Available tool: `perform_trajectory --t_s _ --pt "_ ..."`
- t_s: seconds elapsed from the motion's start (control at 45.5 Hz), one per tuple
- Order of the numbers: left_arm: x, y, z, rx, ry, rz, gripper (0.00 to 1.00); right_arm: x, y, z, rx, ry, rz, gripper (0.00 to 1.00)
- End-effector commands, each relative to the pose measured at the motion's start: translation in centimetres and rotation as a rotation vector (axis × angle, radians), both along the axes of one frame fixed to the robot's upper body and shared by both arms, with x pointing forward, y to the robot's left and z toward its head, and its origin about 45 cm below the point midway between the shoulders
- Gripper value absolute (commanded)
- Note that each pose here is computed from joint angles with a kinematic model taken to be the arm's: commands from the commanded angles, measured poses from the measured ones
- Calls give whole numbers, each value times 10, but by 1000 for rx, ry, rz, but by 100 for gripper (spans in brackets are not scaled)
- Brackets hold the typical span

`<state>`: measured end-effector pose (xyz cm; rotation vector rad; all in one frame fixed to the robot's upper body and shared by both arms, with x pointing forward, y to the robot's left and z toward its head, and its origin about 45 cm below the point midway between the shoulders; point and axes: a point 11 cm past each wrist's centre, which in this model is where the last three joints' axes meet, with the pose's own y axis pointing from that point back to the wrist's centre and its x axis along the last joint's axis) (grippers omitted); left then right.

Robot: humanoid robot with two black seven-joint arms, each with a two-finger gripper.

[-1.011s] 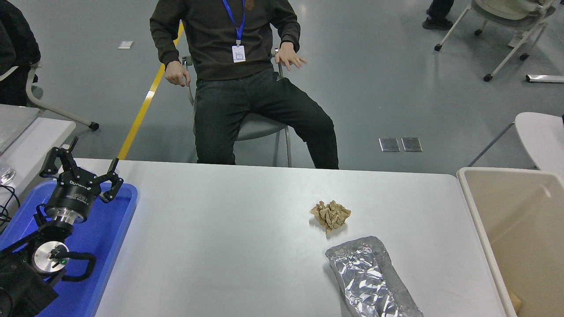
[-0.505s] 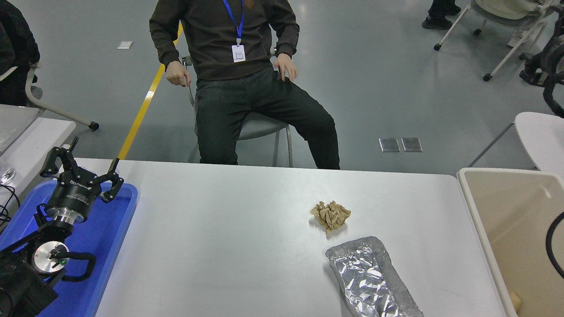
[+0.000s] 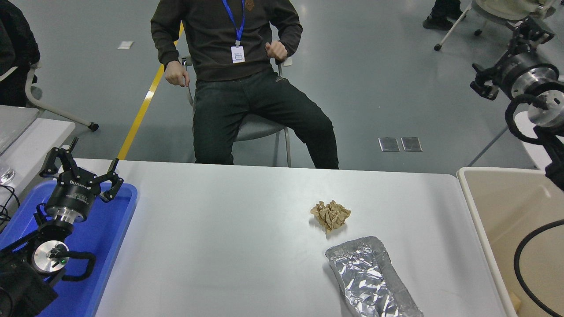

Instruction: Clean the table surface

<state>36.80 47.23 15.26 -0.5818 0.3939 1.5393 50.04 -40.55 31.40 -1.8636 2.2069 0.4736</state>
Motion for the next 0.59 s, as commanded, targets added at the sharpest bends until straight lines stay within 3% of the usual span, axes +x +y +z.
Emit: perform_trajectory --t_s 0.0,0.286,0.571 --pt "0 0 0 0 0 1 100 -19 1 -39 106 -52 -16 99" --pt "0 0 0 0 0 1 100 -48 -7 -94 125 -38 -59 99" --pt "0 0 0 0 0 1 100 -67 -12 -118 125 -66 -42 99"
